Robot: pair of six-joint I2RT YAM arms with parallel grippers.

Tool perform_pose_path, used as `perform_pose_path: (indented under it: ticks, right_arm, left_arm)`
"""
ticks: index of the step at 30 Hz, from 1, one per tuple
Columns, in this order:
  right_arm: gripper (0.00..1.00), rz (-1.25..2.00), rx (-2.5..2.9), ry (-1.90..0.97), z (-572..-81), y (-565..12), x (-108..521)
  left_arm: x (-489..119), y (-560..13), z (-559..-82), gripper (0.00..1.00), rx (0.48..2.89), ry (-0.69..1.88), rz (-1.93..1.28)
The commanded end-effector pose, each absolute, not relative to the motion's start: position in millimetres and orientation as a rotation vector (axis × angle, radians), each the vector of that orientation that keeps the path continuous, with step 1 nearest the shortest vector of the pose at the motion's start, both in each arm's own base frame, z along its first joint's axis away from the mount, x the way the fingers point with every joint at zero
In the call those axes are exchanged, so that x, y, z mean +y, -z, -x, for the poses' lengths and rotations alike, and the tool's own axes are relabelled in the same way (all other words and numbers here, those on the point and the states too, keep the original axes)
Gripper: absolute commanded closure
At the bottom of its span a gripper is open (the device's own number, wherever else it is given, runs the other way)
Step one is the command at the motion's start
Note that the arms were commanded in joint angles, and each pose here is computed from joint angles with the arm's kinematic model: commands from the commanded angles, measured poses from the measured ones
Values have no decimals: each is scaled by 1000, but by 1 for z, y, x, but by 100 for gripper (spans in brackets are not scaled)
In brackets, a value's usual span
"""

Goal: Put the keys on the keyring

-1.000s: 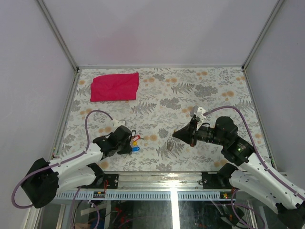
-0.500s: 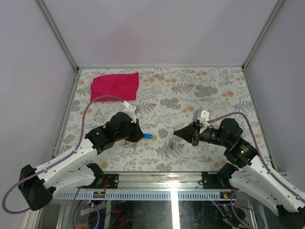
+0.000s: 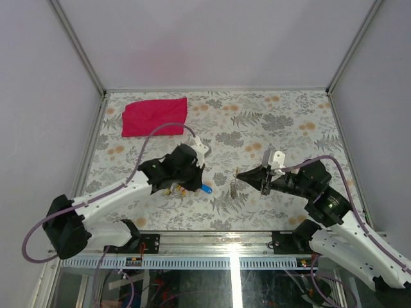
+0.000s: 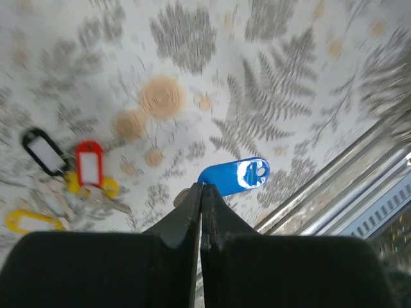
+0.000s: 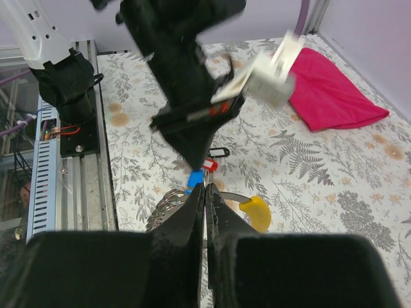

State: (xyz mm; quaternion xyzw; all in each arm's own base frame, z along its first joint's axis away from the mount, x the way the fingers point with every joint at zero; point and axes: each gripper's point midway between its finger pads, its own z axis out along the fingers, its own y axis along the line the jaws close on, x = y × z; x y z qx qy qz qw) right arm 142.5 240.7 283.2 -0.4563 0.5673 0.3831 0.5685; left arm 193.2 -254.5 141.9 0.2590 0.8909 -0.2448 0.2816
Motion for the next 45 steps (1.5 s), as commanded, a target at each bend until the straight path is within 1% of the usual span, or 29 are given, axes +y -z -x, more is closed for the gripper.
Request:
perform_pose_path:
  ticks: [1,7,11,12,14,16,19,23,36,37,42,45]
  right_arm:
    - [100,1004,1274,-829,-146,-314,229]
    - [100,966,1313,-823,-142,-306,219]
    - [100,947,1327,-825,-140,-304,215]
    - [100,944,1328,-826,-139,-304,215]
    - [100,940,1332,-827,-139,-303,214]
    - [100,939,1338,-828,-139,-302,214]
    - [100,941,1342,-832,-139,-300,215]
    - [100,945,1347,-838,-139,-299,216]
    - [100,954,1359,-857,-139,-295,220]
    - [100,955,1358,-858,-139,-294,220]
    - [100,956,1362,-869,-139,-293,222]
    - [100,956,1362,-876,-138,-292,223]
  left_arm:
    - [-259,-94,-172,100,2506,609,-697]
    - [-265,-47,-163,100,2595,472,-667]
    - [-270,-34,-159,99,2601,441,-692]
    - [-271,-34,-160,97,2599,439,-694]
    - [-272,-34,-159,86,2595,433,-698]
    - [-273,-35,-159,78,2589,432,-701]
    - [-271,-36,-158,73,2588,423,-695]
    - [-267,-36,-155,71,2594,416,-676]
    - [-265,-26,-144,70,2624,443,-652]
    - [-265,-26,-144,71,2623,445,-648]
    - [-265,-25,-145,81,2620,442,-646]
    - [-266,-25,-146,83,2615,441,-646]
